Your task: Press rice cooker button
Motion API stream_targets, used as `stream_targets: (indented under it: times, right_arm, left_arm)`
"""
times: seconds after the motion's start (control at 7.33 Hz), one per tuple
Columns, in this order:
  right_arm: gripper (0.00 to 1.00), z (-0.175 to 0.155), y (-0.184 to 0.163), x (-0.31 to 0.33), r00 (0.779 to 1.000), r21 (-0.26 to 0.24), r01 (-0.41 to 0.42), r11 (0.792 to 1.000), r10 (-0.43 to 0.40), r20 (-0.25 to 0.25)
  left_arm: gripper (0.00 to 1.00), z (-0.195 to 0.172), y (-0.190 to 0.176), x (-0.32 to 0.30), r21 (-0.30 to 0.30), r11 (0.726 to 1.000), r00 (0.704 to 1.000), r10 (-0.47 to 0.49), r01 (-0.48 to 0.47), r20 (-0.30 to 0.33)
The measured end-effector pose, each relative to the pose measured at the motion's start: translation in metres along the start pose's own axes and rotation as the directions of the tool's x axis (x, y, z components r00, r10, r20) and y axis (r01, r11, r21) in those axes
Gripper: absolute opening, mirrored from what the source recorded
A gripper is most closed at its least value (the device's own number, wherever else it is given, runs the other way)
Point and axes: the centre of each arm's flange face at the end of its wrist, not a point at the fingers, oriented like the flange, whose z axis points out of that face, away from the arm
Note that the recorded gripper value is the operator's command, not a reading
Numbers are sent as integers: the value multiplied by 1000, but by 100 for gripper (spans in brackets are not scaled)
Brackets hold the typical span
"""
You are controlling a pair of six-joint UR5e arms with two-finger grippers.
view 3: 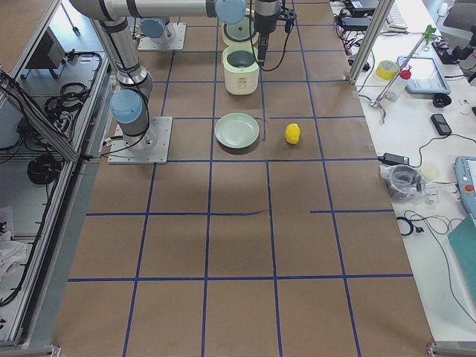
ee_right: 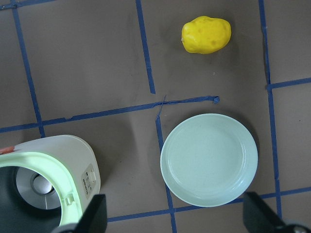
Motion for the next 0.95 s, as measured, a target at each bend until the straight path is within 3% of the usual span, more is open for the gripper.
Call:
stream_targets:
  times: [0.95]
  right_arm:
    - [100, 1, 1, 2, 1000, -6, 1, 1000, -1, -21]
  left_arm:
    - [100, 0, 0, 0, 0, 1000, 1000, 0, 0, 0]
